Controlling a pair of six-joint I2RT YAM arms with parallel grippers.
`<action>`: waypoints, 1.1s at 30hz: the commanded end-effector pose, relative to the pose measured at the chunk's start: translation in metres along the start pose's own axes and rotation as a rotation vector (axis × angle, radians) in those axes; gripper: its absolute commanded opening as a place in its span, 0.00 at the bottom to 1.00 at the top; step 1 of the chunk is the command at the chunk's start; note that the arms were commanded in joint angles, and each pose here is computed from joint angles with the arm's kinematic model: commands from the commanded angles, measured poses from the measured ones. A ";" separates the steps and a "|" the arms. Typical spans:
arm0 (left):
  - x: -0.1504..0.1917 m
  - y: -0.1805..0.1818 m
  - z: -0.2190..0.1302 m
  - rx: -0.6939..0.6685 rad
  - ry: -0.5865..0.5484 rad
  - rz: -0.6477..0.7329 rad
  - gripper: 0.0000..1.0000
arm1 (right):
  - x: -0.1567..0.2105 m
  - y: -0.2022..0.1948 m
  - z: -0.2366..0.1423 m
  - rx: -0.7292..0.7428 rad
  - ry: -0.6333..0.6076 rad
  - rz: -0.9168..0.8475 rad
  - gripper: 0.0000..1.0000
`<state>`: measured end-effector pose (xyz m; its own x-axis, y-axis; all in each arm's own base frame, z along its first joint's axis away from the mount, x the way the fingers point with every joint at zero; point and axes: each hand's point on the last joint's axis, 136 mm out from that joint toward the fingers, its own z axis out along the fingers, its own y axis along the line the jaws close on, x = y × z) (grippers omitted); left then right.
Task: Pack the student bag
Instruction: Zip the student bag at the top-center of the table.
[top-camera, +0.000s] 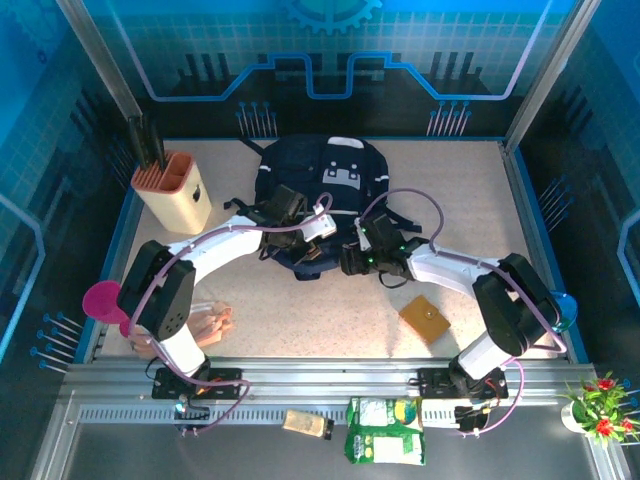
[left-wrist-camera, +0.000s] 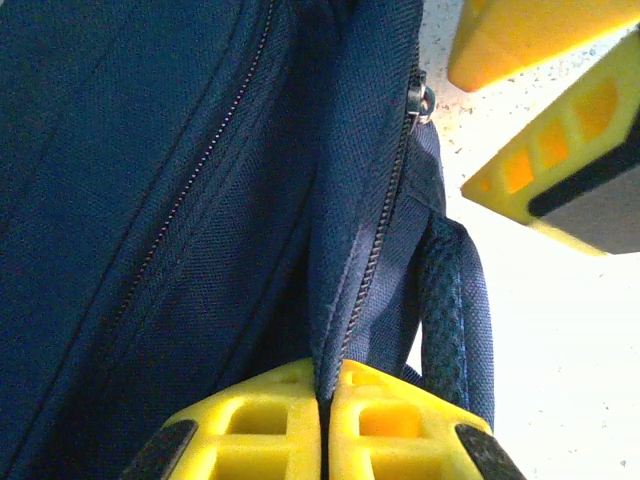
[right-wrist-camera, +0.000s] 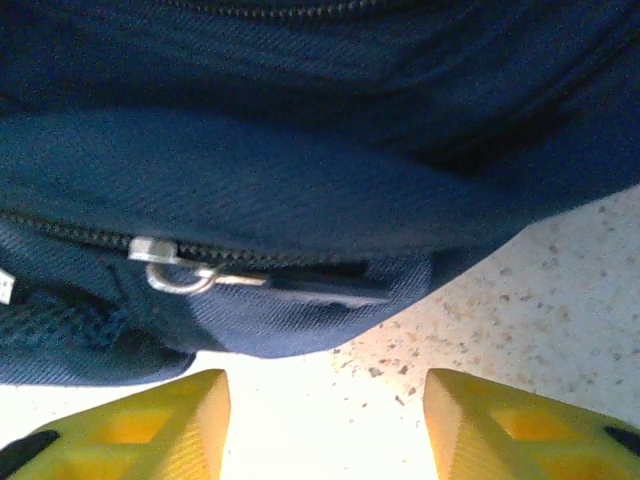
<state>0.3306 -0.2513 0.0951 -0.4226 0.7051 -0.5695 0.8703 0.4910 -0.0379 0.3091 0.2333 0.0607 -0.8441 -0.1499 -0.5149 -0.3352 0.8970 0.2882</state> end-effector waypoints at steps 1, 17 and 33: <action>-0.016 -0.011 -0.017 0.042 -0.085 0.023 0.08 | -0.035 0.004 -0.007 -0.034 -0.113 -0.021 0.58; -0.022 -0.012 -0.025 0.065 -0.120 0.018 0.08 | -0.045 0.023 -0.015 -0.267 -0.196 -0.001 0.61; -0.025 -0.011 -0.030 0.075 -0.137 0.011 0.08 | -0.041 0.029 -0.011 -0.285 -0.162 -0.056 0.27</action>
<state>0.3295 -0.2493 0.1066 -0.4221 0.6750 -0.6051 0.8718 0.4852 -0.0669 0.3243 0.2601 0.0918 -0.7707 -0.0887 -0.6310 -0.4823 0.7283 0.4867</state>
